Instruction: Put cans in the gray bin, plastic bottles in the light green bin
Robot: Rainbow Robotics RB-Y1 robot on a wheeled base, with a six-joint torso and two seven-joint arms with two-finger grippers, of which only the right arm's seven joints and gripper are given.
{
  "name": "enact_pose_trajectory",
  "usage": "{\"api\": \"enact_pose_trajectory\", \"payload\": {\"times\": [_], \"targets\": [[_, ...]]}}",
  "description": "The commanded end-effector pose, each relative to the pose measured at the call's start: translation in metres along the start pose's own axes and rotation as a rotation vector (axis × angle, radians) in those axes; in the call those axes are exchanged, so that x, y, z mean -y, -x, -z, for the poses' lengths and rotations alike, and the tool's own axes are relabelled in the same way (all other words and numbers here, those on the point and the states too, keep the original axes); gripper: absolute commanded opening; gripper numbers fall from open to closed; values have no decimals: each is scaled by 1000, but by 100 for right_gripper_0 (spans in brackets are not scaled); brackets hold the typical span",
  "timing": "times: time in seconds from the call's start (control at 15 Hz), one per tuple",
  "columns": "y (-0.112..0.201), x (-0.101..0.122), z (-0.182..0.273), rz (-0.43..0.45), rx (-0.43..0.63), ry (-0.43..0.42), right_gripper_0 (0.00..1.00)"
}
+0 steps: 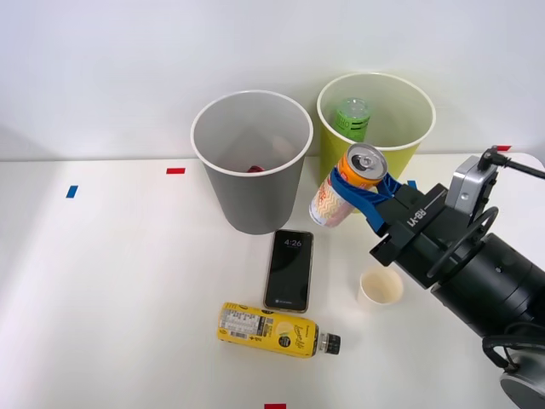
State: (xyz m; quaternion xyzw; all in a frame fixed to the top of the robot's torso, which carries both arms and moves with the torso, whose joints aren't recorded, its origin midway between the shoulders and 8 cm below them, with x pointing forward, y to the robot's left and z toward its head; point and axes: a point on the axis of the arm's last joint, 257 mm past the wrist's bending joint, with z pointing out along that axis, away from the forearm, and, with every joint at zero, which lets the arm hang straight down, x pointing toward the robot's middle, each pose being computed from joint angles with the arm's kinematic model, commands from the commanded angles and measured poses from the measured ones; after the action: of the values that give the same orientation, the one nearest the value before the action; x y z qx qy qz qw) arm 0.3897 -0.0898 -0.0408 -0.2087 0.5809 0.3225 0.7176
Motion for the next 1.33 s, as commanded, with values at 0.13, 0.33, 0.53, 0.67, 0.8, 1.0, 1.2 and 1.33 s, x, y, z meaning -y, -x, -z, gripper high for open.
{"api": "enact_pose_trajectory", "payload": {"times": [0.13, 0.33, 0.53, 0.67, 0.8, 1.0, 1.2, 1.33], "targets": [[38, -9, -18, 14, -3, 12, 0], [57, -12, -54, -29, 13, 13, 0], [68, -2, -100, -53, 12, -1, 0], [67, 7, -126, -54, 9, -1, 0], [61, 12, -151, -51, -7, 2, 0], [49, 4, -181, -63, -31, 20, 0], [34, 6, -217, -15, -48, -4, 0], [24, 14, -227, 12, -70, -25, 0]]}}
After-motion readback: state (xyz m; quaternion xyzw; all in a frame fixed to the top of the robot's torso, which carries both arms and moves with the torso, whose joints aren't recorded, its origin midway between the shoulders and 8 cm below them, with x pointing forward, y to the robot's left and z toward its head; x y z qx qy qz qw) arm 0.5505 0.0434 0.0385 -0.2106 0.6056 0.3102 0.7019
